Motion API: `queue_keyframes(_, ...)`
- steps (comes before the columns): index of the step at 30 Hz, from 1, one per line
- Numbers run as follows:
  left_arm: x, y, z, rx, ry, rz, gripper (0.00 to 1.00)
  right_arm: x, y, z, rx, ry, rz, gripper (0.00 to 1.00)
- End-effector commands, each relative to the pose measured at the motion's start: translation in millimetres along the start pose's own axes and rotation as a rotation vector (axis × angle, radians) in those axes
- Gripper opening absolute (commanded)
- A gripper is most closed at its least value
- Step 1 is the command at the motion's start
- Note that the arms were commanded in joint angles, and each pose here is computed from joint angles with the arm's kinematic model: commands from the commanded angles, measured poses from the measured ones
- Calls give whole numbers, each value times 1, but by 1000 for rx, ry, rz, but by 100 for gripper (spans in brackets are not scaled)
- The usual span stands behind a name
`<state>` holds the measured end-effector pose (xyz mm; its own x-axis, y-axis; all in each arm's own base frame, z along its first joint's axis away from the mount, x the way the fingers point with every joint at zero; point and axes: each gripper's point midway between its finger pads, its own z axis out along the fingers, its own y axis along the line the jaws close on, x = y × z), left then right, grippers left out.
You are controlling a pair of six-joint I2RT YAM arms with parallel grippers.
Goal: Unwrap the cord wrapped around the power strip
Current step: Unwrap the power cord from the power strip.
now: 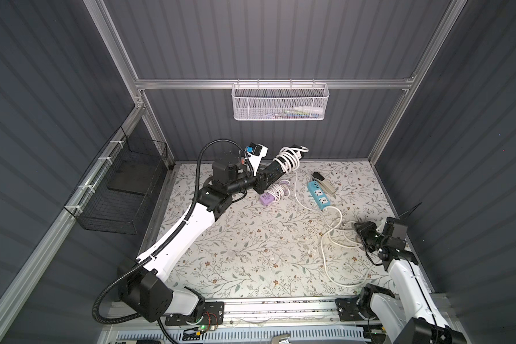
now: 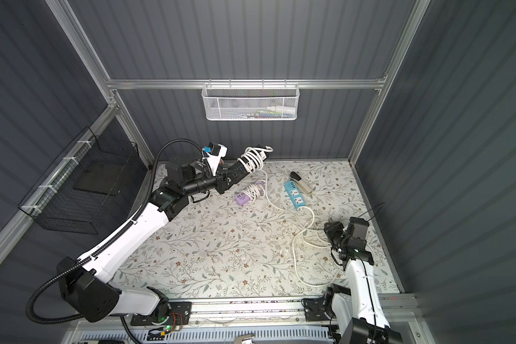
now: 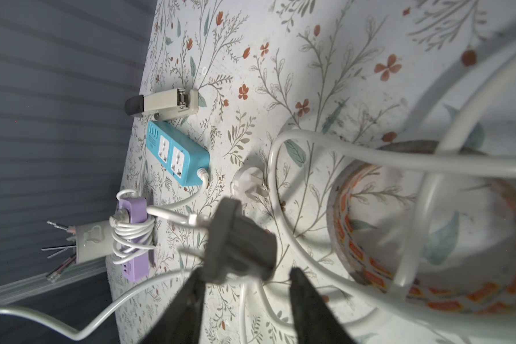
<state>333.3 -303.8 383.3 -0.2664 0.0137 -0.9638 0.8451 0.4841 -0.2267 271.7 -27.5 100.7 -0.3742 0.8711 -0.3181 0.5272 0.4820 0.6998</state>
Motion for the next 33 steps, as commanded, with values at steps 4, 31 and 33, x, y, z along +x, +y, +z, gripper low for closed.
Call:
queue_keyframes(4,-23,-19,2,94,-76,39,0,-10,9,-7,-21,-60,-39,89)
queue_keyframes(31,-46,-47,-6,210,-87,34,0,72,331,-4,-1141,326,-587,99)
queue_keyframes(33,-47,-47,-6,212,-87,34,0,89,339,2,-1191,364,-599,99)
